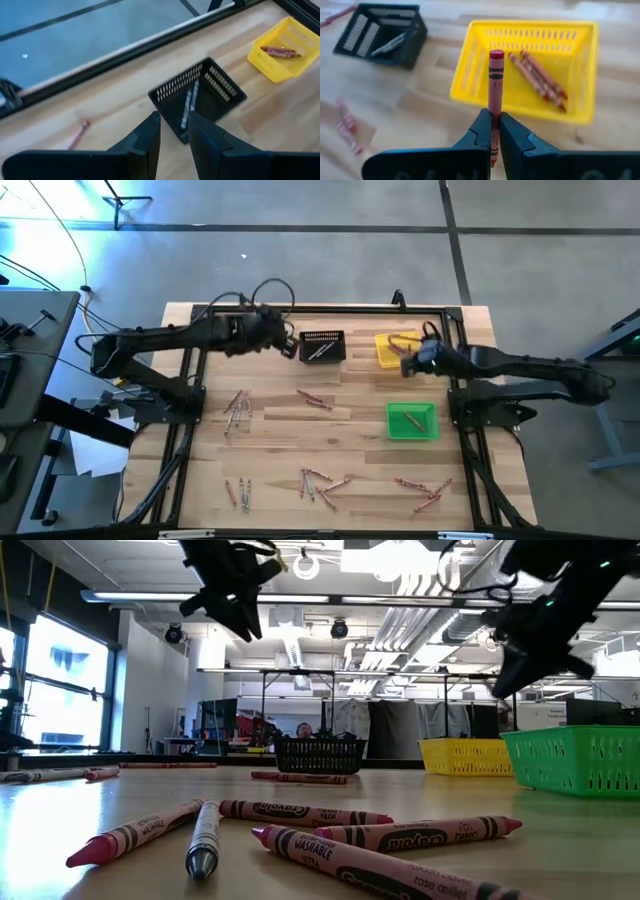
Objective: Sort crayons
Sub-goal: Put the red crayon into the yellow basket
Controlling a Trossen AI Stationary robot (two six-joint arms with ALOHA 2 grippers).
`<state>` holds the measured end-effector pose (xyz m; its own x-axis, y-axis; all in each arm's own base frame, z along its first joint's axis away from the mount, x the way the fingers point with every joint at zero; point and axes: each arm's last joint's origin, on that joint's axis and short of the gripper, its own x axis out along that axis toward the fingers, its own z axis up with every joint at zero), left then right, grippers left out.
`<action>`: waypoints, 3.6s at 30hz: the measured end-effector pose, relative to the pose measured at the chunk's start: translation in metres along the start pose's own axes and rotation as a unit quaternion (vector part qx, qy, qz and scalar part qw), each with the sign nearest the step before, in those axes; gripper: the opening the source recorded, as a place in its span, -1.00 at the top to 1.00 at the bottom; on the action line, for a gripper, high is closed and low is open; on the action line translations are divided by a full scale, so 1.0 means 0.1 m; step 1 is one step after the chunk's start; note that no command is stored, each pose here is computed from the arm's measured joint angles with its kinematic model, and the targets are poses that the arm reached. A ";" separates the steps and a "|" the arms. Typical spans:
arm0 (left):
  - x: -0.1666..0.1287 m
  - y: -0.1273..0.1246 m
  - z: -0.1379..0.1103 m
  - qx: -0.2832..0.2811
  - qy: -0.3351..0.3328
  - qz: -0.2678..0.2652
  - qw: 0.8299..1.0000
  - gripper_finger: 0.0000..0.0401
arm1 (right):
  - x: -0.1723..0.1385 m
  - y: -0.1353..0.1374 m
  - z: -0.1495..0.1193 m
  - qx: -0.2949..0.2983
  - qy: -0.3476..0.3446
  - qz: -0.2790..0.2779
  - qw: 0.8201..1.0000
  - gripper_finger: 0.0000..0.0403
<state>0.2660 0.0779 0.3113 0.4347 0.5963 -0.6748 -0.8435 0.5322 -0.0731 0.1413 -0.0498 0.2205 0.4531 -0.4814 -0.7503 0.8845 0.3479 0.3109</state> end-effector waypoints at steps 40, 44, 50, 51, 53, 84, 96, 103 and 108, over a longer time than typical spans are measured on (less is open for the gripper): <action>0.36 0.79 0.47 0.111 0.009 -0.023 0.993 0.57 | 0.66 -0.19 0.65 0.083 -0.072 -0.111 0.988 0.97; 0.36 0.79 0.47 0.121 0.009 -0.023 0.992 0.57 | 0.66 -0.20 0.66 0.075 -0.076 -0.121 0.987 0.89; 0.36 0.79 0.47 0.128 0.009 -0.023 0.991 0.57 | 0.66 -0.21 0.67 0.067 -0.086 -0.133 0.985 0.56; 0.36 0.79 0.47 0.129 0.009 -0.023 0.991 0.57 | 0.66 -0.21 0.67 0.068 -0.087 -0.134 0.985 0.52; 0.36 0.79 0.47 0.132 0.009 -0.023 0.991 0.57 | 0.65 -0.21 0.67 0.074 -0.087 -0.129 0.985 0.46; -0.19 -0.38 -0.10 0.073 0.036 -0.223 0.971 0.57 | -0.88 0.76 -1.75 -0.078 0.461 0.080 0.880 0.55; -0.65 -0.82 -0.48 0.066 0.016 -0.288 0.955 0.57 | -0.93 0.81 -2.46 -0.340 0.474 0.119 0.803 0.56; -0.81 -0.92 -0.62 0.066 0.010 -0.299 0.952 0.57 | -0.86 0.88 -2.64 -0.429 0.468 0.138 0.760 0.56; -0.85 -0.94 -0.66 0.059 0.008 -0.299 0.952 0.57 | -0.82 0.95 -2.74 -0.464 0.461 0.147 0.742 0.56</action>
<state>0.2874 -0.0623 0.3271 0.8202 0.1565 -0.5503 -0.4053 0.8379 -0.3657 0.1577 0.2438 0.1520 -0.0351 0.3317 -0.9427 0.1110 0.9388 0.3262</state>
